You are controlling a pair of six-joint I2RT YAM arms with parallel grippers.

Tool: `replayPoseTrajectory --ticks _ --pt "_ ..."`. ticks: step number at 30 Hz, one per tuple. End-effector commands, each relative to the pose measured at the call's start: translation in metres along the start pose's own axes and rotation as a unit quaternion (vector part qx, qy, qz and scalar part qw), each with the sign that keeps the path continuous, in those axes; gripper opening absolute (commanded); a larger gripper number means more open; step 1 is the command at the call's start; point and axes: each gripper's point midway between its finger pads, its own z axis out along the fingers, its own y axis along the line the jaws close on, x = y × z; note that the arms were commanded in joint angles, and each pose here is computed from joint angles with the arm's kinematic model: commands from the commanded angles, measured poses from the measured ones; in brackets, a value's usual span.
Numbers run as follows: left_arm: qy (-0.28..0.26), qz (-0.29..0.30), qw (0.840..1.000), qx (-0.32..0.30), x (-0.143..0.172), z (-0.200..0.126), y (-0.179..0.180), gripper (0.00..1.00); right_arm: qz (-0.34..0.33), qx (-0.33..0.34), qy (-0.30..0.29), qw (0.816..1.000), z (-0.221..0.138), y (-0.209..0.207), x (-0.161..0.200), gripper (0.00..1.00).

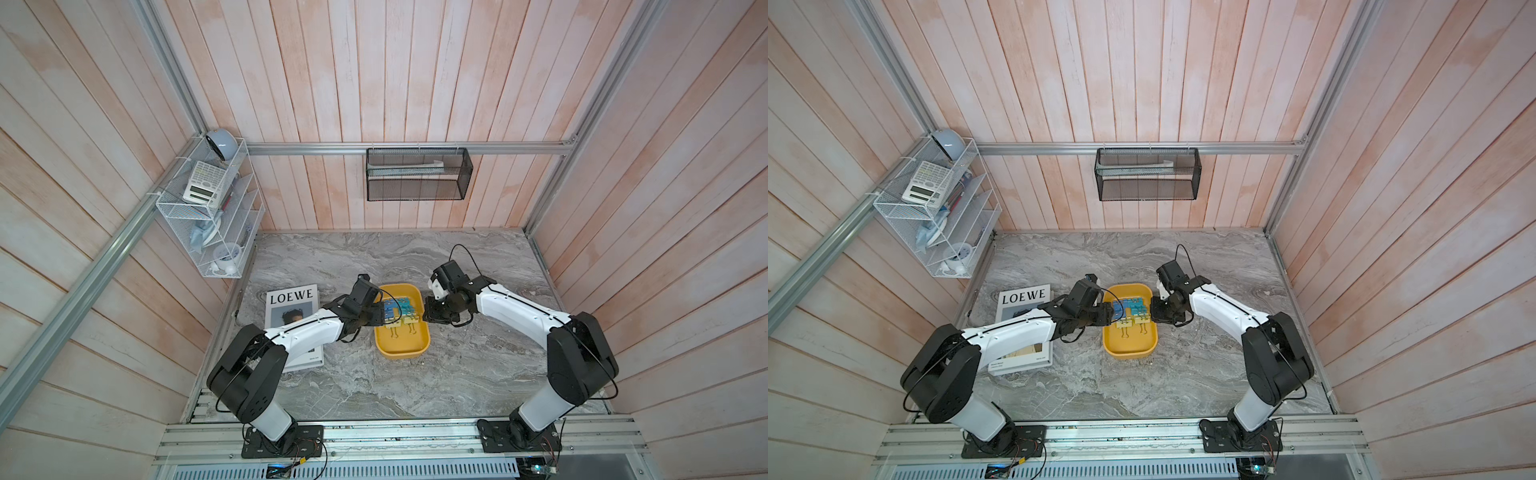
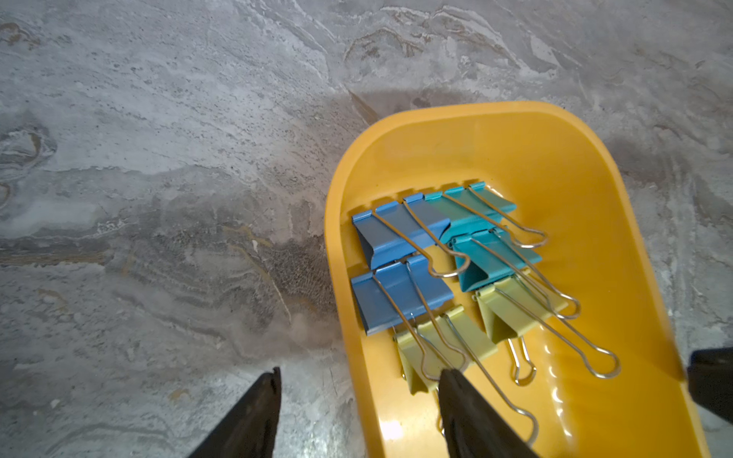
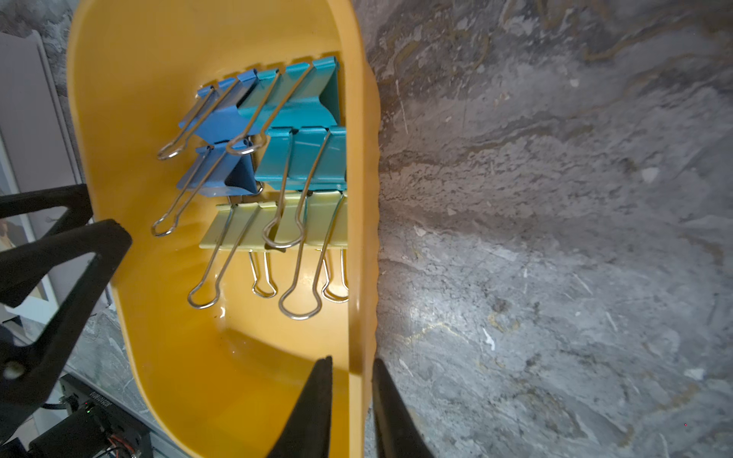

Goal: Put the binder clips in the storage box
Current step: Adjust the storage box at the center of the board.

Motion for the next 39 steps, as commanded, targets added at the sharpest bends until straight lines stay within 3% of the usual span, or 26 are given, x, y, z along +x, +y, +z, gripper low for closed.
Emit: replayPoseTrajectory --ticks 1,9,25,39 --pt "0.006 0.007 1.0 0.007 0.0 0.007 -0.006 0.68 -0.006 0.016 0.009 1.0 0.005 -0.003 -0.001 0.23" --pt "0.013 0.012 1.0 0.0 0.007 0.014 -0.003 0.64 -0.008 0.018 0.017 1.0 0.012 0.002 0.005 0.22" --pt "0.004 0.013 1.0 0.001 0.002 0.011 -0.003 0.67 0.017 0.005 0.011 1.0 0.016 0.008 0.025 0.23" --pt "-0.036 0.003 0.999 -0.009 -0.018 -0.028 0.011 0.75 -0.006 -0.007 -0.027 1.0 -0.033 0.006 0.006 0.31"
